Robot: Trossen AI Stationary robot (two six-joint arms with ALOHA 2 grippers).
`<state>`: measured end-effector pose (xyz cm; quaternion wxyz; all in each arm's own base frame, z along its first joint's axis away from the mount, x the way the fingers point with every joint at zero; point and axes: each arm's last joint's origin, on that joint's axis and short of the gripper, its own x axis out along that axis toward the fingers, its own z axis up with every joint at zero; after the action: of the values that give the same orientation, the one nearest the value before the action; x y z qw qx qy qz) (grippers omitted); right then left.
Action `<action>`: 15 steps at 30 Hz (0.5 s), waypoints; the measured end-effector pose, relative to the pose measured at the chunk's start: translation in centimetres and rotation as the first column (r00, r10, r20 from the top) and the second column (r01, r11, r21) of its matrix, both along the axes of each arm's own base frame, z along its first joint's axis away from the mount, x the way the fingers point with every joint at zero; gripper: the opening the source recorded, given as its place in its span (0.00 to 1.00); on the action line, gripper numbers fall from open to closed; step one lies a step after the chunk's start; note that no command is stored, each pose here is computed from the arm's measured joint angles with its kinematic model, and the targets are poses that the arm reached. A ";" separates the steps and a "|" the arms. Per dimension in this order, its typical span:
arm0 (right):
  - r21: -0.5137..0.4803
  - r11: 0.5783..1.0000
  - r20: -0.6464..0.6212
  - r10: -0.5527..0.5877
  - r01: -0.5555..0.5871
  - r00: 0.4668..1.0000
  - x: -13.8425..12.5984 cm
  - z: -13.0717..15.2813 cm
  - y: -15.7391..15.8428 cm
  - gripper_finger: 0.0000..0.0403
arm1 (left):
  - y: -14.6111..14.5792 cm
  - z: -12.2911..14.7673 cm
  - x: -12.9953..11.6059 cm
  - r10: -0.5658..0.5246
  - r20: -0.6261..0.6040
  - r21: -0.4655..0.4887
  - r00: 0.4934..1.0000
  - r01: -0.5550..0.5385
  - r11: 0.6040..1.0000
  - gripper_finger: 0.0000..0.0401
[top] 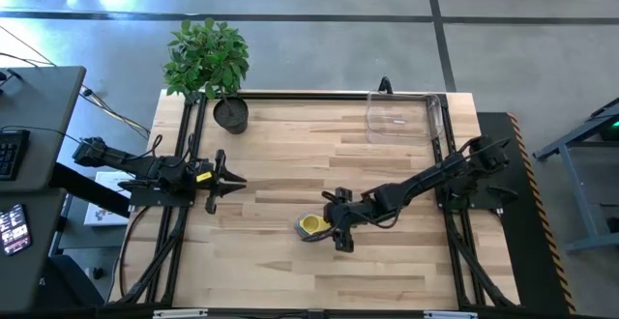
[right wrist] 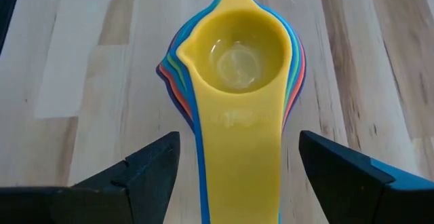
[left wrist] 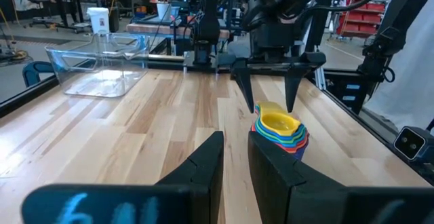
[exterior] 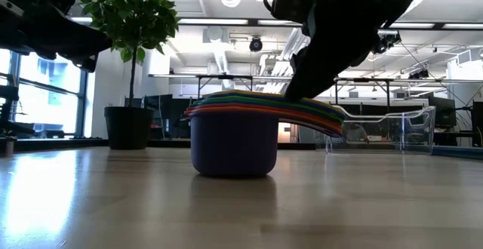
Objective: Nest measuring cups in basket
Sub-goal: Put the nested measuring cups into the transparent bin
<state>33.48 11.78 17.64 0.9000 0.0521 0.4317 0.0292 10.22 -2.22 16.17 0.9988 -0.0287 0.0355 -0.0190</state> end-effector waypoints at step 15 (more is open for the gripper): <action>-0.026 0.999 0.003 -0.031 0.031 1.000 0.7 -1.3 -0.2 0.73 | 0.0 0.0 0.0 0.000 0.000 0.000 1.000 0.000 1.000 0.15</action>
<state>34.14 11.62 16.38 0.9015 0.0468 0.4301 0.0096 10.22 -2.22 16.17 0.9988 -0.0286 0.0357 -0.0191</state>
